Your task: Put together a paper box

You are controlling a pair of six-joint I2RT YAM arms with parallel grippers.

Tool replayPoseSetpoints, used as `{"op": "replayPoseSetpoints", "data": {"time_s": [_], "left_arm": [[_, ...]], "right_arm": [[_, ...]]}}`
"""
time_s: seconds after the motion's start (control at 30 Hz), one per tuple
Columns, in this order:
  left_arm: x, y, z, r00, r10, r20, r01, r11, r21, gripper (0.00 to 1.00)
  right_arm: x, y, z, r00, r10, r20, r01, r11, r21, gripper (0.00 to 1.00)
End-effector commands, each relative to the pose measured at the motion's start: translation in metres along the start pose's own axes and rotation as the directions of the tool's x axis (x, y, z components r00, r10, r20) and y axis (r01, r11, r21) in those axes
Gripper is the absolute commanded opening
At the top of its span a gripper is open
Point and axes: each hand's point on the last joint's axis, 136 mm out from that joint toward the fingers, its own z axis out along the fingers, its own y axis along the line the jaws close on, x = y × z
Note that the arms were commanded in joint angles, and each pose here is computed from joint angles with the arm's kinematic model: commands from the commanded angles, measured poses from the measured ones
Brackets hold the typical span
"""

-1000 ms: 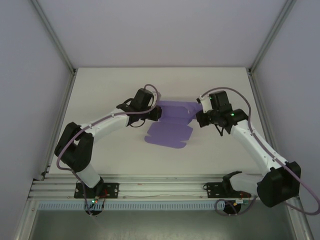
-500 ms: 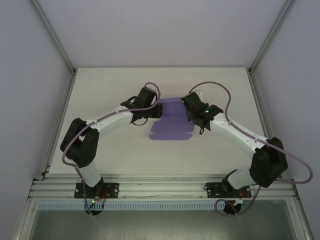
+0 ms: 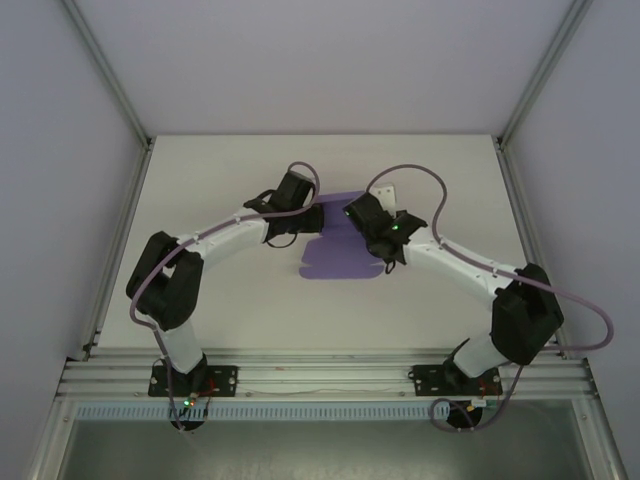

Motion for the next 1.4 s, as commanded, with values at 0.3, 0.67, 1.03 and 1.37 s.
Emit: {"op": "replayPoseSetpoints", "data": {"time_s": [0.3, 0.67, 1.03, 1.37], "left_arm": [[-0.006, -0.001, -0.015, 0.998, 0.060, 0.031, -0.062, 0.996, 0.061, 0.00], [-0.001, -0.001, -0.023, 0.994, 0.100, 0.038, -0.103, 0.992, 0.071, 0.00], [-0.005, -0.006, -0.027, 0.994, 0.098, 0.055, -0.103, 0.991, 0.089, 0.00], [-0.008, -0.011, -0.030, 0.993, 0.095, 0.065, -0.102, 0.989, 0.109, 0.00]], "right_arm": [[-0.003, -0.042, -0.070, 0.961, 0.233, 0.151, -0.168, 0.920, -0.354, 0.74], [-0.010, -0.136, -0.066, 0.849, 0.490, 0.197, -0.437, 0.861, -0.259, 0.91], [-0.014, -0.009, -0.059, 0.962, 0.272, -0.033, -0.202, 0.623, -0.755, 0.77], [-0.006, 0.044, -0.064, 0.988, 0.144, -0.053, -0.117, 0.487, -0.866, 0.71]]}}
